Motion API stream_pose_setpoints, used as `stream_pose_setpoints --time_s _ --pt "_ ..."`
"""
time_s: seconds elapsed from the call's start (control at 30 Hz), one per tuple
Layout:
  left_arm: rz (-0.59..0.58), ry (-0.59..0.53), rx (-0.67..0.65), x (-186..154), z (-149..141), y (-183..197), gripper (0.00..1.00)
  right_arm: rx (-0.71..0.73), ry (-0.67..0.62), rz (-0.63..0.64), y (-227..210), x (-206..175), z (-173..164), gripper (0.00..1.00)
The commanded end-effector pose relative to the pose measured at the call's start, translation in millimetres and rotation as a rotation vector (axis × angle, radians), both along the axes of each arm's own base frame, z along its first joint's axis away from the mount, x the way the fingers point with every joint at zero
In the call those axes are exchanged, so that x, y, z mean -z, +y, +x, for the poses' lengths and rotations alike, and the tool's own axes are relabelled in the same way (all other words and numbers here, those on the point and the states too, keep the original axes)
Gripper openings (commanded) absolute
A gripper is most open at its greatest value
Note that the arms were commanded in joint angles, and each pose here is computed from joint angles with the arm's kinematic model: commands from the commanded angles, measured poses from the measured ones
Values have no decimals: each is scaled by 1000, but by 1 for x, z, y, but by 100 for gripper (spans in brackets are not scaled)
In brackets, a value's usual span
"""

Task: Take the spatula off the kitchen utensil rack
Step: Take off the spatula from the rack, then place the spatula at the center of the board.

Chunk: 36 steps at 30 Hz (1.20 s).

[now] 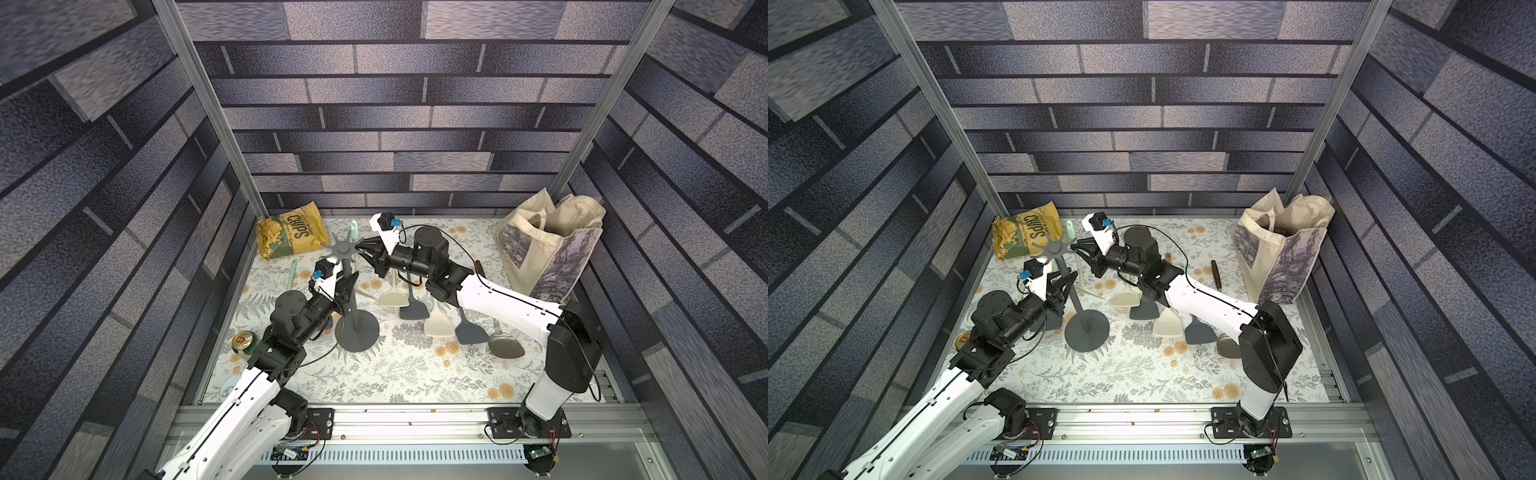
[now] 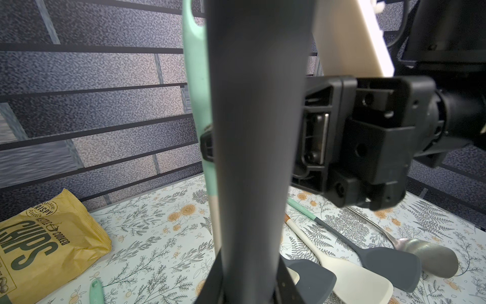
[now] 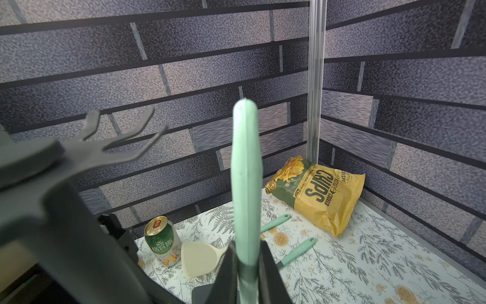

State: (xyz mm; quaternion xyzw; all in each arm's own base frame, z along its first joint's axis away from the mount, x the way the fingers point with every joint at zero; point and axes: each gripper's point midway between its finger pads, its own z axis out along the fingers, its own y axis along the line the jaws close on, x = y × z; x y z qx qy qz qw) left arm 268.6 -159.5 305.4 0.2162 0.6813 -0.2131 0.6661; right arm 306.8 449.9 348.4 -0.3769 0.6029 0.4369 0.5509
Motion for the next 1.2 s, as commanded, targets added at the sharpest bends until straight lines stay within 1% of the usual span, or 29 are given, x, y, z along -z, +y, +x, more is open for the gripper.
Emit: stream_pose_setpoints --time_s 0.0,0.13,0.4,0.63,0.73,0.87,0.97,1.0,1.03,1.07,1.17 --pt "75 70 4 29 -3 2 10 72 -57 22 -12 -25 8 2" --pt "75 70 5 29 -4 1 10 127 -50 -6 -13 -23 18 0" --pt "80 72 4 29 -4 2 10 255 -16 -3 -19 -21 44 0" --pt "84 70 5 28 -4 2 10 355 75 -45 -20 -16 72 0" --pt "84 68 3 28 -5 2 11 392 162 -49 -28 -14 92 0" --pt "84 67 3 27 -5 3 12 390 342 -82 -33 -3 119 0" --pt "84 68 4 27 -5 2 12 357 472 -93 -31 9 133 0" --pt "85 69 4 28 -5 2 12 350 519 -118 -27 24 139 0" --pt "85 69 5 28 -5 2 12 344 539 -130 -27 23 142 0" --pt "84 70 5 28 -4 2 12 341 572 -164 -24 33 144 0" --pt "83 71 6 28 -5 2 12 307 635 -209 -18 43 148 0"
